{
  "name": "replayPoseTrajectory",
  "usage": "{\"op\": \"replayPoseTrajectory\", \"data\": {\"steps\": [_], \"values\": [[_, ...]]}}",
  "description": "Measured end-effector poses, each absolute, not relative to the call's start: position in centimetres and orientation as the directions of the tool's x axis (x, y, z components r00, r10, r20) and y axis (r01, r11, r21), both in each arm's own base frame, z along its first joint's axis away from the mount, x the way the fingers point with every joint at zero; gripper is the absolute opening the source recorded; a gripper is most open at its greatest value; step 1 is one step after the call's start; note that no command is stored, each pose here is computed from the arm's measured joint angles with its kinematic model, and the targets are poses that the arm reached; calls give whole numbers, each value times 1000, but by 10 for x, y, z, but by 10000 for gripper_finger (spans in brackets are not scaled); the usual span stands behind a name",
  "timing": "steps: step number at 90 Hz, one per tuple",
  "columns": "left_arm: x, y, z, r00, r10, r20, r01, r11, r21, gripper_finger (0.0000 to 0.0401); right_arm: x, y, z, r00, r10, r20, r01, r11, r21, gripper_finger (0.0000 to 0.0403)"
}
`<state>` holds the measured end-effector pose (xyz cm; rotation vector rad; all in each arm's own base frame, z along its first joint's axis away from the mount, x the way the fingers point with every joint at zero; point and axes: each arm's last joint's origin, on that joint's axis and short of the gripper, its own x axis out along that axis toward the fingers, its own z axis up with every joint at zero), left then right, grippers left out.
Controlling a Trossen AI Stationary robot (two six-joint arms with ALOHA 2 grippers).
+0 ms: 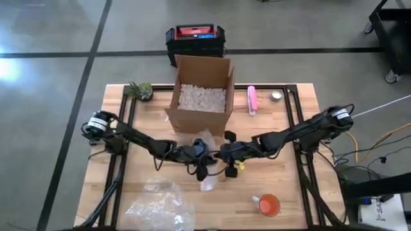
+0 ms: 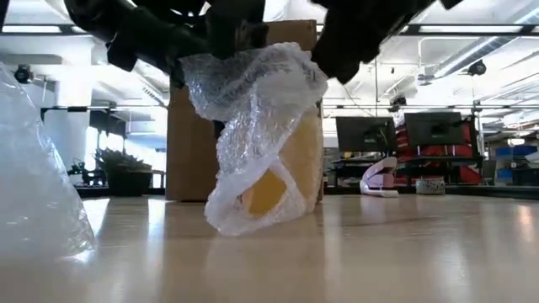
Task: Wrap mug
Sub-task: Wrap the yellow mug with transparent bubble wrap
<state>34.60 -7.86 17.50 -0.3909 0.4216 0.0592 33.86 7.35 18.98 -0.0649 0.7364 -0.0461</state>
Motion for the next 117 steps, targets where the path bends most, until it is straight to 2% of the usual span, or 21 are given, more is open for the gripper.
{"op": "replayPoseTrajectory", "data": {"steps": [22, 67, 91, 106, 117], "values": [[344, -78, 177, 900, -36, -434, -136, 923, -359, 0, 349, 74, 157, 688, -87, -720, 48, 996, -74, 2], [328, -74, 222, 821, 4, -570, -153, 965, -212, 4, 348, 74, 164, 710, -73, -700, 35, 997, -69, 2], [323, -72, 241, 811, 19, -584, -157, 970, -186, 4, 348, 73, 164, 711, -73, -699, 41, 997, -62, 2], [311, -70, 269, 812, 19, -583, -157, 970, -187, 3, 347, 73, 162, 699, -73, -712, 39, 997, -64, 2], [295, -68, 275, 766, 25, -642, -176, 969, -172, 3, 347, 72, 162, 700, -74, -711, 42, 997, -62, 2]]}}
